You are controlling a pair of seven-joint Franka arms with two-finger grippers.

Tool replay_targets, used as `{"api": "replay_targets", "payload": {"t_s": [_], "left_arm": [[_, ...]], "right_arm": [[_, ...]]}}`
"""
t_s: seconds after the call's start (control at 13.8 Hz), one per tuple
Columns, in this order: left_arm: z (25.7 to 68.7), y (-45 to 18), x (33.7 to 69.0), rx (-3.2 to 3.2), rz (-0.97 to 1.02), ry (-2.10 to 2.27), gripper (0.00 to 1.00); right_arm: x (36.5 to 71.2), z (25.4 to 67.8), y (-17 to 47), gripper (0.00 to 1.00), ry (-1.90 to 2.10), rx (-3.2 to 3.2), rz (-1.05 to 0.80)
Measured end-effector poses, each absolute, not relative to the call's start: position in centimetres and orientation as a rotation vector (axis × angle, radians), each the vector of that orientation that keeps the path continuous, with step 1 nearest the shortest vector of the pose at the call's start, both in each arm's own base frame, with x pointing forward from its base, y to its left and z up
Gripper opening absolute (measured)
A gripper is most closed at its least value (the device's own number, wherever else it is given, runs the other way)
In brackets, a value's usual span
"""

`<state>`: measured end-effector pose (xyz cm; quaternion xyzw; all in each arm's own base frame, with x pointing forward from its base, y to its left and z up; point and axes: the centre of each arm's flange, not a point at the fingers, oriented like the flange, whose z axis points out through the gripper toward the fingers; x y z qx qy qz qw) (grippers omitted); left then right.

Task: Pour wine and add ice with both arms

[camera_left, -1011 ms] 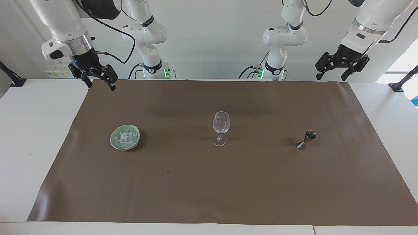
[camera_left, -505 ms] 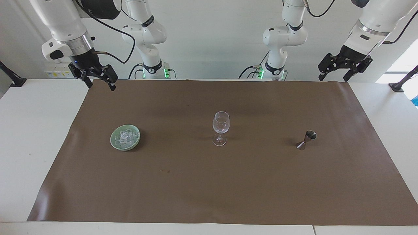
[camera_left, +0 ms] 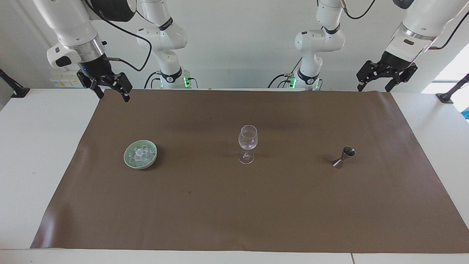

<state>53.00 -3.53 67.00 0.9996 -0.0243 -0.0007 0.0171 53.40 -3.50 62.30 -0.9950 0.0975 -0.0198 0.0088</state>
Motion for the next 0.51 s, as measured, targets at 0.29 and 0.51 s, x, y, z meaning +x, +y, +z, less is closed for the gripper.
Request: {"api": "replay_targets", "payload": {"t_s": [0.29,0.51], "left_arm": [[66.7,-2.8,53.2,3.107,-0.007,-0.054,1.00],[65.7,-2.1,54.4,3.105,-0.006,-0.033,1.00]], "right_arm": [[53.4,62.3,-3.5,1.00,0.305,-3.108,-0.062],[53.4,62.3,-3.5,1.00,0.305,-3.108,-0.062]]}}
